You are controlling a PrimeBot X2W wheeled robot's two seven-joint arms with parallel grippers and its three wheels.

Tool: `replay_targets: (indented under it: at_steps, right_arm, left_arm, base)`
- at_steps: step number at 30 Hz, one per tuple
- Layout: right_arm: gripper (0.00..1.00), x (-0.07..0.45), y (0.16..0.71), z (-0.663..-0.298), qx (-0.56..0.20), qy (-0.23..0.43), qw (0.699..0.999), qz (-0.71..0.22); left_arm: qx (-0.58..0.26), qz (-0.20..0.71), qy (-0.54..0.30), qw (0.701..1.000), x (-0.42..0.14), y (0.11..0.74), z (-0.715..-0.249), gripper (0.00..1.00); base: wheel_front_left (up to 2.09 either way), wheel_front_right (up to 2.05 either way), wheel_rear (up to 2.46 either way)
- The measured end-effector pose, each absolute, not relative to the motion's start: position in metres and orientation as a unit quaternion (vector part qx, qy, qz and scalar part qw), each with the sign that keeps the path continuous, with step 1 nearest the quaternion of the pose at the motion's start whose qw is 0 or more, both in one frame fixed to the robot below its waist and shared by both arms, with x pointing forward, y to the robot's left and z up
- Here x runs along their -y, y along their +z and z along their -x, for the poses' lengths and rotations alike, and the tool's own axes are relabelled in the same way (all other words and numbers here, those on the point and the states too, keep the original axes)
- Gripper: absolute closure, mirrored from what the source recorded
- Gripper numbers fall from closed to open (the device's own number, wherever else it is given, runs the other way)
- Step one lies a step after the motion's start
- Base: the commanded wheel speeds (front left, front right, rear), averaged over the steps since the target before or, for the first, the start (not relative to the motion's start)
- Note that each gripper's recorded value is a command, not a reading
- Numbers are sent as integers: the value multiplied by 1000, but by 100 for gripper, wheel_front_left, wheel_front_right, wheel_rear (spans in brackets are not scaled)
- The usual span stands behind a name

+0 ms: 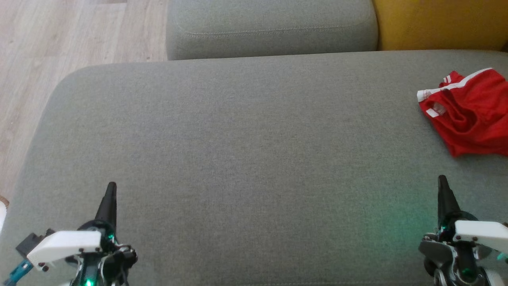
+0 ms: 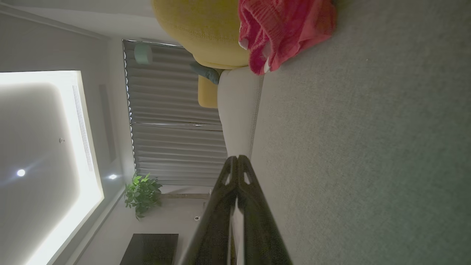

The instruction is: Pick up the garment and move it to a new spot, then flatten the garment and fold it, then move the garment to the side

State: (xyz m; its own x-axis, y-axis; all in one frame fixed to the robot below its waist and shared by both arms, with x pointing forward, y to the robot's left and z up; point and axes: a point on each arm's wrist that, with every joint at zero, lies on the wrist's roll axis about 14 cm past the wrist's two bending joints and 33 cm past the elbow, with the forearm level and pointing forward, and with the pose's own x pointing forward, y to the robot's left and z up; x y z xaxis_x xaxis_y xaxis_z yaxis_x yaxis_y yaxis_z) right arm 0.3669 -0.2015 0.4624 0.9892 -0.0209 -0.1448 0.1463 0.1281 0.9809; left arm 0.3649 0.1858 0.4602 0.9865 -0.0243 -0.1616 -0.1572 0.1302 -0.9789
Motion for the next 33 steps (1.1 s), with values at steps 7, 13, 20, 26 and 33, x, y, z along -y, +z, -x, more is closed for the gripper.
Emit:
replay_targets:
  at_steps: [7,13,20,26,33]
  right_arm:
    - [100,205,472,-372,-32,-47,722,-690]
    - [100,208,474,-372,-26,-48,704,-708]
    - [100,208,474,-372,-26,-48,704,-708]
    - [100,208,474,-372,-26,-48,704,-708]
    - [100,208,474,-372,-25,-47,704,-708]
  left_arm:
    - [-59,690,34,721,-186,467,-369,100]
    - [-45,706,29,706,-190,474,-373,100]
    - [-45,706,29,706,-190,474,-373,100]
    - [-45,707,29,706,-190,474,-373,100]
    - [-45,707,29,706,-190,474,-373,100]
  base:
    - [0,0,0]
    - [0,0,0]
    - [0,0,0]
    - [0,0,0]
    - [0,0,0]
